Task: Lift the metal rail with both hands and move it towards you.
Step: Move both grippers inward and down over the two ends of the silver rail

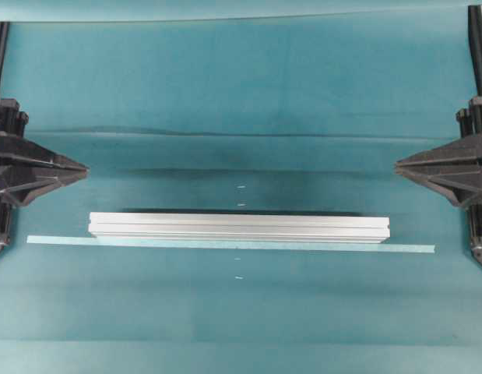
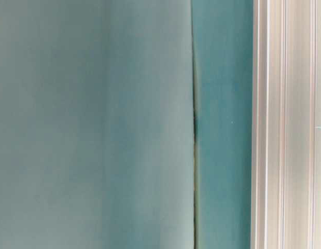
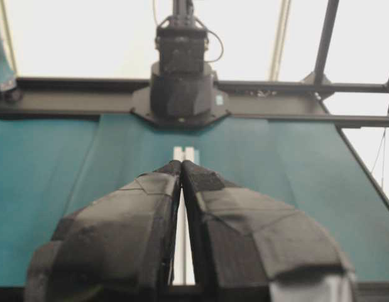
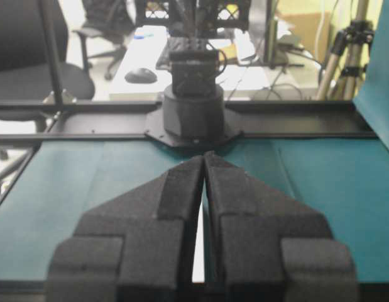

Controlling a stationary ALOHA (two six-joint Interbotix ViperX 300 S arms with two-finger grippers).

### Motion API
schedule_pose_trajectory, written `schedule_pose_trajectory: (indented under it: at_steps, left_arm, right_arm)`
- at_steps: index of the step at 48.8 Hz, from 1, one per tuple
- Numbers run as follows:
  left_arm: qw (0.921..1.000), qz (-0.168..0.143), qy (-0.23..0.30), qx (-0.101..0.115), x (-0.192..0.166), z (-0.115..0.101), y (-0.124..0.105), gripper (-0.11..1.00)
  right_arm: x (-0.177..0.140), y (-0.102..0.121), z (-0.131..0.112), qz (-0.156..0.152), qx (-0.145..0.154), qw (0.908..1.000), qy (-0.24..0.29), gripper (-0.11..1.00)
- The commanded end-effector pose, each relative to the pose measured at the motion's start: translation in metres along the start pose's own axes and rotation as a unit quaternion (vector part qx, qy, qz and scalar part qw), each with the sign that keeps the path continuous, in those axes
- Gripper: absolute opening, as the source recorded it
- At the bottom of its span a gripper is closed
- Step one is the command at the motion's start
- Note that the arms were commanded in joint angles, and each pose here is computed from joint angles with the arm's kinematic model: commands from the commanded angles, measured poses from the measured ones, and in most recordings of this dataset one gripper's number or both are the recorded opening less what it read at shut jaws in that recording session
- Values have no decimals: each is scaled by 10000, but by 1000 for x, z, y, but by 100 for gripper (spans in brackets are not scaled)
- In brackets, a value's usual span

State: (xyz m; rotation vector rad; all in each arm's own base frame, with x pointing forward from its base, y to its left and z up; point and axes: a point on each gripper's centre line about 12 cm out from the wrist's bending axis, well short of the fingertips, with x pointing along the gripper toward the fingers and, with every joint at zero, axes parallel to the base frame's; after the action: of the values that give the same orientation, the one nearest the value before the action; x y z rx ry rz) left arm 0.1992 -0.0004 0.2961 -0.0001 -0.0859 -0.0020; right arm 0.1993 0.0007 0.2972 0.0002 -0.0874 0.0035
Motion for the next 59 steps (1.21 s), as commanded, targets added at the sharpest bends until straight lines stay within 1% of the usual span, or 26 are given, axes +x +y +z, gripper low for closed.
schedule_pose_trajectory:
  at_steps: [1,3,4,6,8,9,12,13,15,21,24,25,27,30,34,37,38,42,43,46,48,49,51,54,56,59]
  left_arm:
    - [10000,-30,-23,-72,9,20,-1,14]
    - [9999,-19,115,-94,12,24,-1,13]
    - [9998,-16,200,-94,13,25,-1,10]
    - [9991,-9,407,-108,16,30,0,4]
    - [9976,-7,682,-107,19,32,-1,-1]
    - [9964,-17,835,-107,20,34,-1,-2]
    - [9904,-7,1376,-111,24,35,-1,-4]
    - [9864,1,1642,-110,26,35,-1,-4]
    - [9801,4,1981,-107,28,35,-1,-4]
    - [9580,26,2866,-113,36,32,-2,-5]
    - [9483,44,3172,-104,40,28,-1,-5]
    - [9458,48,3245,-96,42,27,-1,-5]
    - [9402,47,3404,-100,46,23,-1,-5]
    - [9330,56,3598,-92,52,17,-1,-5]
    - [9230,55,3847,-74,59,9,-1,-5]
    - [9133,62,4072,-64,63,2,-1,-5]
    - [9098,57,4149,-61,65,1,-1,-5]
    - [8925,74,4509,-59,68,-7,-1,-5]
    - [8877,73,4604,-62,69,-9,-1,-5]
    - [8750,87,4841,-62,72,-13,-1,-5]
    - [8674,91,4974,-60,74,-16,-1,-5]
    - [8625,86,5060,-55,76,-18,-1,-5]
    - [8562,93,5166,-60,78,-20,-1,-5]
    - [8493,118,5276,-87,81,-24,-1,-5]
    - [8453,125,5341,-102,84,-27,-1,-5]
    - [8381,185,5449,-180,88,-32,-1,-5]
  right_arm:
    - [4,-1,7,-40,149,9999,-62,14]
    - [7,-3,9,-102,379,9992,51,16]
    - [9,-4,8,-137,529,9984,165,16]
    - [13,-6,11,-206,795,9960,350,10]
    - [17,-7,12,-256,975,9929,626,5]
    - [20,-7,13,-266,1042,9903,875,4]
    - [24,-5,13,-242,1092,9831,1451,2]
    - [26,-5,12,-237,1095,9798,1655,2]
    - [28,-4,11,-227,1093,9725,2046,2]
    - [35,-2,3,-199,1098,9422,3160,2]
    - [40,-1,-1,-183,1095,9258,3614,2]
    - [42,0,-3,-176,1101,9177,3812,2]
    - [45,1,-7,-163,1097,9065,4073,2]
    - [51,2,-13,-147,1081,8896,4435,2]
    - [59,4,-21,-126,1068,8693,4824,2]
    - [64,4,-26,-124,1064,8541,5090,2]
    - [66,4,-28,-118,1059,8482,5189,2]
    - [74,3,-34,-133,1007,8302,5481,2]
    - [77,3,-35,-140,958,8242,5579,2]
    - [81,1,-42,-175,861,8101,5796,2]
    - [83,0,-45,-192,816,8014,5922,2]
    - [85,0,-48,-196,788,7966,5990,2]
    - [87,-1,-51,-215,762,7898,6082,2]
    - [90,-1,-57,-218,742,7800,6209,2]
    - [92,-1,-59,-215,736,7763,6257,2]
    - [94,-1,-64,-212,731,7690,6347,2]
